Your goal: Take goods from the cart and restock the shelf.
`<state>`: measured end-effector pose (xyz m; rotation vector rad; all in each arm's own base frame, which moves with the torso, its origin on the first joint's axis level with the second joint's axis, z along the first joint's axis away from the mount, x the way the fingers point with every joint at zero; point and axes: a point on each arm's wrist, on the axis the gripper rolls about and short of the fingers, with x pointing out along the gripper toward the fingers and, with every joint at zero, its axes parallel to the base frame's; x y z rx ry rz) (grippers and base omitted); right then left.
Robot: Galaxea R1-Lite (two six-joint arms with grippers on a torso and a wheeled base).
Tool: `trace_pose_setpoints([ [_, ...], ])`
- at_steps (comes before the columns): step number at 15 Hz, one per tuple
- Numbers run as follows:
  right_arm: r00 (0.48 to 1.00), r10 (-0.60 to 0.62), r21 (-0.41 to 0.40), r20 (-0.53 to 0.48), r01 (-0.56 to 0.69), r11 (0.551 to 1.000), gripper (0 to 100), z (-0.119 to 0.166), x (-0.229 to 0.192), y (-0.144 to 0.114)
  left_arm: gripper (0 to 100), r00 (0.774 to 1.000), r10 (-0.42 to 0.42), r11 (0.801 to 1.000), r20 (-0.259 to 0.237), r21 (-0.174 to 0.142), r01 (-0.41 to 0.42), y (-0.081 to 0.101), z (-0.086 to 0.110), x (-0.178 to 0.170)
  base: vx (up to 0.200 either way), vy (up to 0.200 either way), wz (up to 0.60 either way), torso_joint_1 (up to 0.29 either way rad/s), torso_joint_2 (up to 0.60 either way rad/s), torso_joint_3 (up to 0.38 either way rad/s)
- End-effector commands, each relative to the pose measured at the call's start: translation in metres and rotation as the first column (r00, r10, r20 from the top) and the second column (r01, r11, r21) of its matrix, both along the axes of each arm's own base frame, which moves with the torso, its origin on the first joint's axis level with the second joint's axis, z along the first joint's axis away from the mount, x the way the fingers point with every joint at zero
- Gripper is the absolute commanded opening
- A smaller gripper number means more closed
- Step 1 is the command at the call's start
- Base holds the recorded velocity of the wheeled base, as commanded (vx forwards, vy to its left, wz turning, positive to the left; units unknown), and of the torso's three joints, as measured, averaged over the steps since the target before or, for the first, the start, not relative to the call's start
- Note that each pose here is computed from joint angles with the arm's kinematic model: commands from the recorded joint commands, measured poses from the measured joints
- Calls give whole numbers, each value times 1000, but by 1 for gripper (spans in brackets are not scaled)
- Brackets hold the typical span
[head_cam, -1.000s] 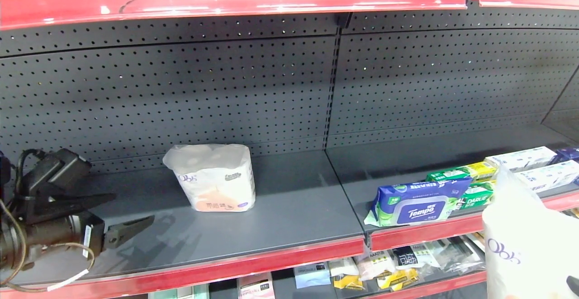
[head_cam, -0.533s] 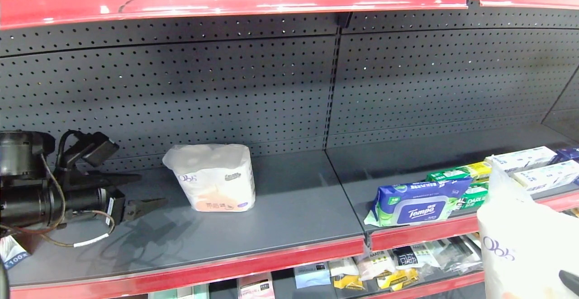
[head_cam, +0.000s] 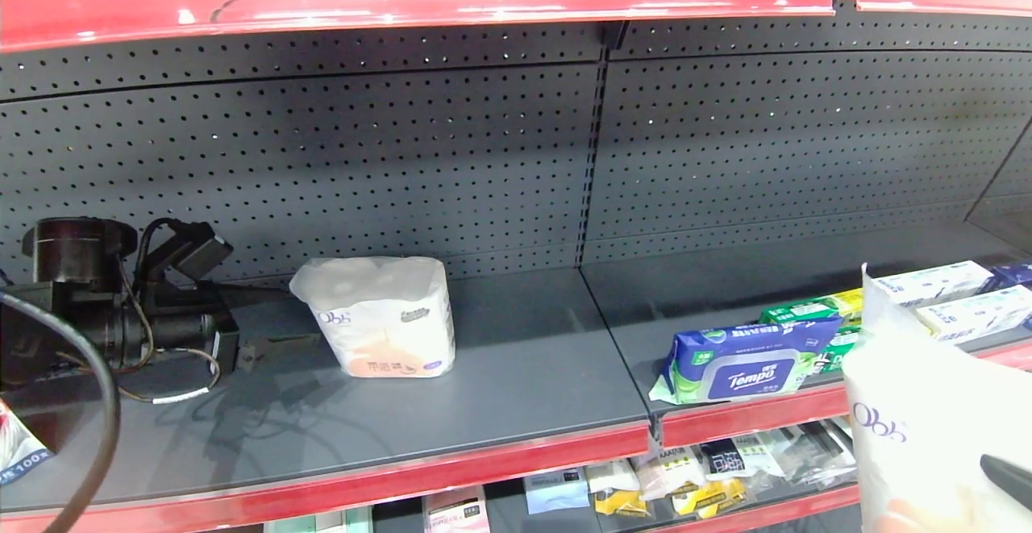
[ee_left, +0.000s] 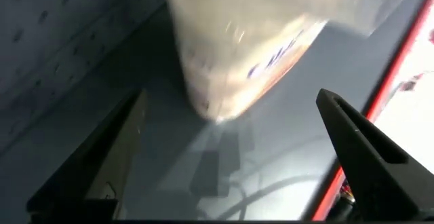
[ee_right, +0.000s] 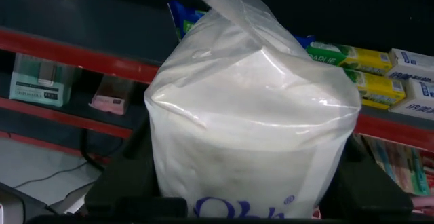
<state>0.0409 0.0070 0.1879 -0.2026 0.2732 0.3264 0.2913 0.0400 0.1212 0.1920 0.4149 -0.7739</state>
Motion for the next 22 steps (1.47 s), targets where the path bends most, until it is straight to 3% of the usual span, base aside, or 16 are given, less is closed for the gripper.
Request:
trace_pose_setpoints([
  [1, 1000, 2, 1, -18, -2, 1000, 0, -2, 2, 0, 100, 1000, -30, 999, 2, -13, 30, 3, -7, 11, 0, 0, 0, 0, 0, 0],
  [5, 1000, -1, 0, -18, 1, 1000, 0, -2, 2, 0, 100, 999, -50, 999, -6, -19, 50, 3, -15, 17, 0, 0, 0, 0, 0, 0],
  [8, 1000, -1, 0, -24, 1, 1000, 0, -3, 2, 0, 100, 992, -124, 992, 27, -3, 124, 7, -32, 36, 0, 0, 0, 0, 0, 0],
  [17, 999, -5, -15, -33, 4, 1000, 0, -5, 4, 0, 100, 970, -230, 967, 78, -92, 237, 9, -42, 68, 0, 0, 0, 0, 0, 0],
  [22, 999, -13, -25, -31, 12, 1000, 0, -5, 4, 0, 100, 954, -286, 947, 92, -122, 296, 0, -47, 78, 0, 0, 0, 0, 0, 0],
])
